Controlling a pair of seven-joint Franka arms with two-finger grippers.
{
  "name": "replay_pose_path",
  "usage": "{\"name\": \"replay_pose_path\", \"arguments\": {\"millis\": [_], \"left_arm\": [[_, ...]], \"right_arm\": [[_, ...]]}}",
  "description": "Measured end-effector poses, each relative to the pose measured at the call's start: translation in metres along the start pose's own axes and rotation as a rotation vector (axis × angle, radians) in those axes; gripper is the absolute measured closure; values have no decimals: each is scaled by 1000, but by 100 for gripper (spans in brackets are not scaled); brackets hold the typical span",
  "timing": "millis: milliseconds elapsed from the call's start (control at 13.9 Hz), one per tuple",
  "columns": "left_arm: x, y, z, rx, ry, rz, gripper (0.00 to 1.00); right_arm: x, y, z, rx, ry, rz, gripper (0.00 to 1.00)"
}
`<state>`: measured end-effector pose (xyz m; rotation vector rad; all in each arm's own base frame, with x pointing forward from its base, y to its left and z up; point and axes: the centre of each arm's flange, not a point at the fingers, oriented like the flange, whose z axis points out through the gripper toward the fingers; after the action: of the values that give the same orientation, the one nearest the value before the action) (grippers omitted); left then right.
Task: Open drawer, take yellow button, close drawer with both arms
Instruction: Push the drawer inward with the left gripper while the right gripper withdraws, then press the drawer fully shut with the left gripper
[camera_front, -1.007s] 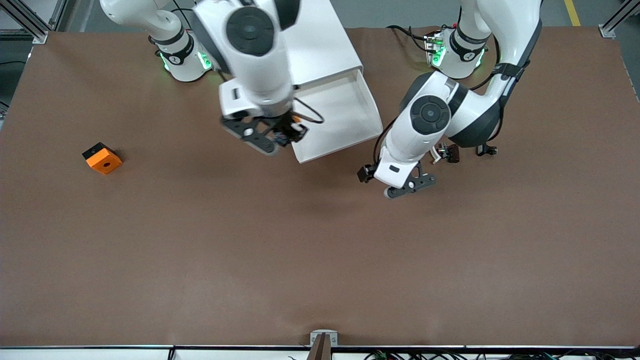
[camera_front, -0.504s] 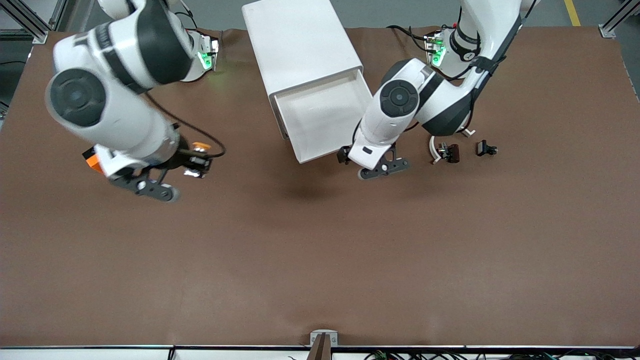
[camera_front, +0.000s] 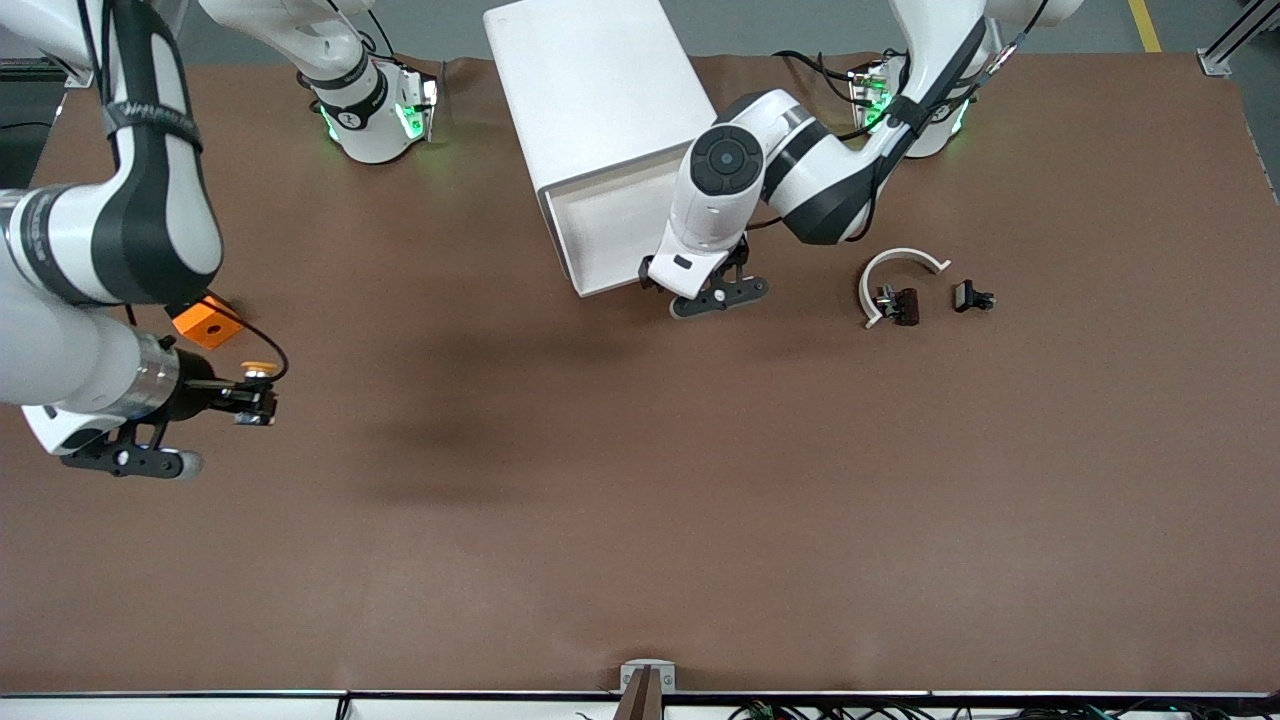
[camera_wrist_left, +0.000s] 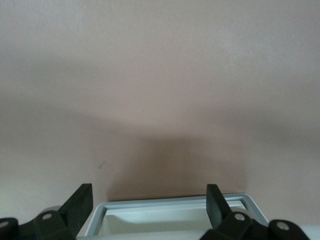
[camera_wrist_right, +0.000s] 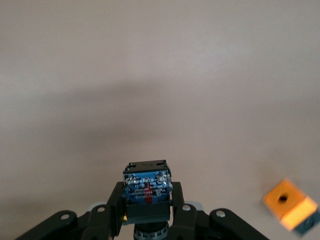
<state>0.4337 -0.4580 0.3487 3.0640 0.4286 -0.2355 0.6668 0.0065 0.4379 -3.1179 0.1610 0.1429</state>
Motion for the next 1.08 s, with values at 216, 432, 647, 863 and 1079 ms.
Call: {"name": "replay_pose_path", "arguments": {"millis": [216,432,647,863,1079], "left_arm": [[-23,6,6,29,-23,-5,0],[-49,14,13,48,-55,-28,0],[-60,19,19,35,-131,-60,0],[-65,19,26,27,-218,-104,0],[-72,20,34,26,-306,-142,0]], "right_arm": [[9,67,49,0,57,-7,59],[13,106,96,-20,95,18,59],[15,136,144,-32,116,29,59],[21,147,177,-44,145,37,59],[25,152,216,-52,146,41,59]]}}
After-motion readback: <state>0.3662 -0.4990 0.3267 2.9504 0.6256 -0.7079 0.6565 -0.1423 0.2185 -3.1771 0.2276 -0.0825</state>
